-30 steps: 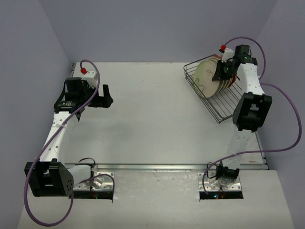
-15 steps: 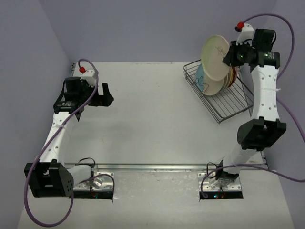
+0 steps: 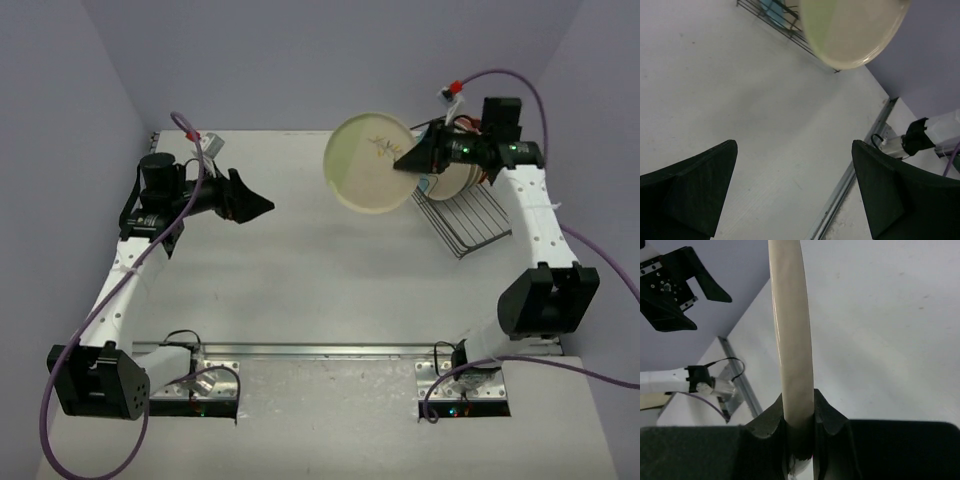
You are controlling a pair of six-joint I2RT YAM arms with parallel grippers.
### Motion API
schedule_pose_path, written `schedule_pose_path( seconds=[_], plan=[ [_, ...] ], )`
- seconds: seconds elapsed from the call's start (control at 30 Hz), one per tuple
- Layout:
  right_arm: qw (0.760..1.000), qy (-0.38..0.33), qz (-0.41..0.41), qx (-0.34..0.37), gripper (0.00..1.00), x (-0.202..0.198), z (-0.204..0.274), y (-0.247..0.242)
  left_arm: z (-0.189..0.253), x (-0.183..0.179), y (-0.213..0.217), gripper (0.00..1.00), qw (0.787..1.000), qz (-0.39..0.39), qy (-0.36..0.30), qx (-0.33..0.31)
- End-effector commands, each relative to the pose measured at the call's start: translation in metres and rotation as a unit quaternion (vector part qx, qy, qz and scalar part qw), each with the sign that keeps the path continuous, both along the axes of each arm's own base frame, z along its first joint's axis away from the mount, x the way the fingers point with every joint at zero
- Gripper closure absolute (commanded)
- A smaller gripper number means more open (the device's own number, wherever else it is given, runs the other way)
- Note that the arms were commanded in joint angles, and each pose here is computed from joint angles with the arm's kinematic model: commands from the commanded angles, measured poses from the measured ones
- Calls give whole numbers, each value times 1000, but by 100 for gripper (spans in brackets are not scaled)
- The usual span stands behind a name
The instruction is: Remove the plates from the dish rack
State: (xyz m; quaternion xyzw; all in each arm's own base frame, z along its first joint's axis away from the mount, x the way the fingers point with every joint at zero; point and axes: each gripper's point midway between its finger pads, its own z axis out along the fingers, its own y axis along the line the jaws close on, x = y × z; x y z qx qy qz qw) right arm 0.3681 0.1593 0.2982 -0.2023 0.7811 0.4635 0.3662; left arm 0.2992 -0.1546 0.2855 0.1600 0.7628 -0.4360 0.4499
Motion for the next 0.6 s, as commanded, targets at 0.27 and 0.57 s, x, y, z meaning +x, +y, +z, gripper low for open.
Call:
schedule_pose_path(
  seconds=[0.27,0.57],
  plan=[
    [975,-45,206,73,100,-80,45,108,-32,-1,-35,26,998,-45,51,-2],
    [977,-36,200,67,100,-74,34,115,-17,-24,-47,93,991,-120,33,-47]
  ],
)
